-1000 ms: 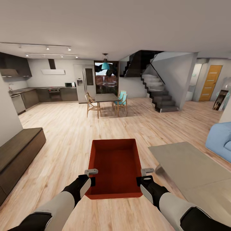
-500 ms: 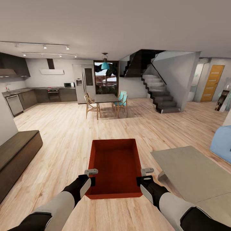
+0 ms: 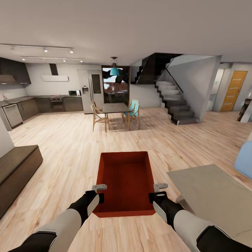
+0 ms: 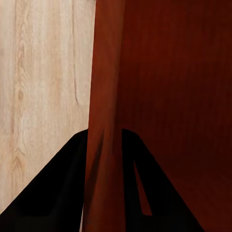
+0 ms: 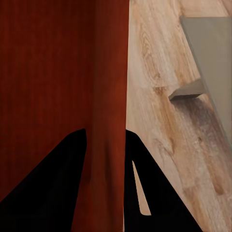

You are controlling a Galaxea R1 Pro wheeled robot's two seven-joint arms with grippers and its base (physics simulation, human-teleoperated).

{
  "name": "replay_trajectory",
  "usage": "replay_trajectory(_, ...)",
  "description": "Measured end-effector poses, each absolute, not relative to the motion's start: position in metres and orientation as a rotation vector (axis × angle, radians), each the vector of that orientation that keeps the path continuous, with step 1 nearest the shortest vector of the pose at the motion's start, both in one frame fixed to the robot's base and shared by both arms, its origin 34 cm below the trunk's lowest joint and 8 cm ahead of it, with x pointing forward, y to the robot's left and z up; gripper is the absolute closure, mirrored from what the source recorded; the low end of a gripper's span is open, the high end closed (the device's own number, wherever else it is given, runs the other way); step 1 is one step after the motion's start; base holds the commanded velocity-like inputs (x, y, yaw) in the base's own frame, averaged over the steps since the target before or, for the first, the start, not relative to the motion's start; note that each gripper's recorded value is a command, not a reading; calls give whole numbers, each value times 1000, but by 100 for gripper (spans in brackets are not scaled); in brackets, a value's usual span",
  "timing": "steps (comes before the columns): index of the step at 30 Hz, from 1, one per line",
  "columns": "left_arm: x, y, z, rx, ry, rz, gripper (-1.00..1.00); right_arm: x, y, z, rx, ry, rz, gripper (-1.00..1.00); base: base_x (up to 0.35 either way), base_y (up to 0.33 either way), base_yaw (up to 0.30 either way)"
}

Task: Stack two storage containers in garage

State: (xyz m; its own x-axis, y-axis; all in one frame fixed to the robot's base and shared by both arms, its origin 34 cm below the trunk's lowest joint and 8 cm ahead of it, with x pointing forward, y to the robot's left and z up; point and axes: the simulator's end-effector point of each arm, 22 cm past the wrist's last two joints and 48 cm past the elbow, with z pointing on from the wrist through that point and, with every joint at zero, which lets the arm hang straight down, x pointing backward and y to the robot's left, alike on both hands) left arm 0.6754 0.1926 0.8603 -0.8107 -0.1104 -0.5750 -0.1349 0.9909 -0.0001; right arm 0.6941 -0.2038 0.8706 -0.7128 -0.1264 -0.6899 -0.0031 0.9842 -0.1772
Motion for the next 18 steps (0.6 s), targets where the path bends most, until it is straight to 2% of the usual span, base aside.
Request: replay_trajectory(18, 675, 193, 860, -171, 2524, 54, 100, 694, -204, 871, -90, 2357, -209, 100, 322, 0, 0)
